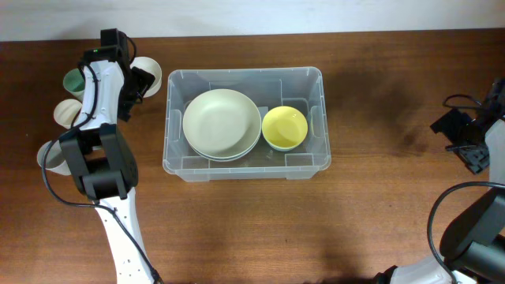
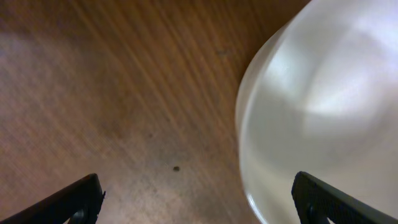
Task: Pack container
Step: 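Grasp the rim of the white bowl with the left gripper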
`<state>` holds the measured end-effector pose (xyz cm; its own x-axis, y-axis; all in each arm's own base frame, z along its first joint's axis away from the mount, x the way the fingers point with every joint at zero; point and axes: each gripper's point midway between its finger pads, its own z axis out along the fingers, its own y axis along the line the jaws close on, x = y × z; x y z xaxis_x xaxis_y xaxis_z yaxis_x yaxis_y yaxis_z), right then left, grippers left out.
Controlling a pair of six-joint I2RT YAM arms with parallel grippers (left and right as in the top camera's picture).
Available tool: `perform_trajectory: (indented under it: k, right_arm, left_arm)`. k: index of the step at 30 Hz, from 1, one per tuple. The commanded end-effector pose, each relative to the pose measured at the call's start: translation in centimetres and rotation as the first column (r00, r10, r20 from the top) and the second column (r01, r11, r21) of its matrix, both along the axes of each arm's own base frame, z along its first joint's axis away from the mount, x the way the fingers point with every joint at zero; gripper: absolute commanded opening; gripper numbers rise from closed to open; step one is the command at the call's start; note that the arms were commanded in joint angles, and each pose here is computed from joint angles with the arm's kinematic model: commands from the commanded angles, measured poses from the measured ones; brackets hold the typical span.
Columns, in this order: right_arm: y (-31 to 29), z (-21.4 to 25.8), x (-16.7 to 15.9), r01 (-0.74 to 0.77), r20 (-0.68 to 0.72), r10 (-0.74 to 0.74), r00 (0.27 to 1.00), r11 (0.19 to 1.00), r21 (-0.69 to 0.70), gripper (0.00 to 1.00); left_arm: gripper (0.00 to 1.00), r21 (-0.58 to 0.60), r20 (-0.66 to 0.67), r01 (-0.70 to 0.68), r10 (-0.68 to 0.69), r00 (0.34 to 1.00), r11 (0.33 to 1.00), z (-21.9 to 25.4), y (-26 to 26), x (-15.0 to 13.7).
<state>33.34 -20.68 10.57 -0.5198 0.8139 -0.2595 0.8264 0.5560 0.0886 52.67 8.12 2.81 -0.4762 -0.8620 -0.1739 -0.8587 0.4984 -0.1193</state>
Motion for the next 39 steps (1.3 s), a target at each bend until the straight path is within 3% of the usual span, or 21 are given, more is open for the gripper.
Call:
perform_trajectory:
  k: [1, 14, 21, 22, 30, 36, 39]
  right_arm:
    - [0.0, 0.2, 0.0, 0.004, 0.004, -0.004, 1.0, 1.0, -0.006, 0.99]
    - [0.0, 0.2, 0.0, 0.004, 0.004, -0.004, 1.0, 1.0, -0.006, 0.99]
    - [0.0, 0.2, 0.0, 0.004, 0.004, -0.004, 1.0, 1.0, -0.006, 0.99]
    - [0.0, 0.2, 0.0, 0.004, 0.004, -0.004, 1.0, 1.0, -0.006, 0.99]
    - [0.0, 0.2, 0.0, 0.004, 0.004, -0.004, 1.0, 1.0, -0.006, 0.99]
    - [0.0, 0.2, 0.0, 0.004, 0.004, -0.004, 1.0, 1.0, -0.006, 0.99]
    - [0.0, 0.2, 0.0, 0.004, 0.004, -0.004, 1.0, 1.0, -0.006, 0.99]
  left_arm:
    - [0.99, -0.011, -0.032, -0.047, 0.047, 0.998, 0.999, -0.5, 0.1, -0.7]
    - [0.99, -0.02, -0.07, -0.096, 0.095, 0.993, 0.995, -0.7, 0.0, -1.7]
    - [0.64, -0.018, -0.031, -0.099, 0.099, 0.995, 0.995, -0.5, 0.4, -0.9]
    - [0.52, -0.018, -0.025, -0.099, 0.099, 0.995, 0.995, -0.5, 0.4, -0.7]
    - [0.18, -0.018, -0.017, -0.099, 0.099, 0.995, 0.995, -0.5, 0.4, -0.5]
    - [0.01, -0.018, -0.006, -0.099, 0.099, 0.995, 0.995, -0.4, 0.5, -0.2]
    - [0.01, -0.018, 0.001, -0.098, 0.098, 0.995, 0.995, -0.4, 0.5, -0.1]
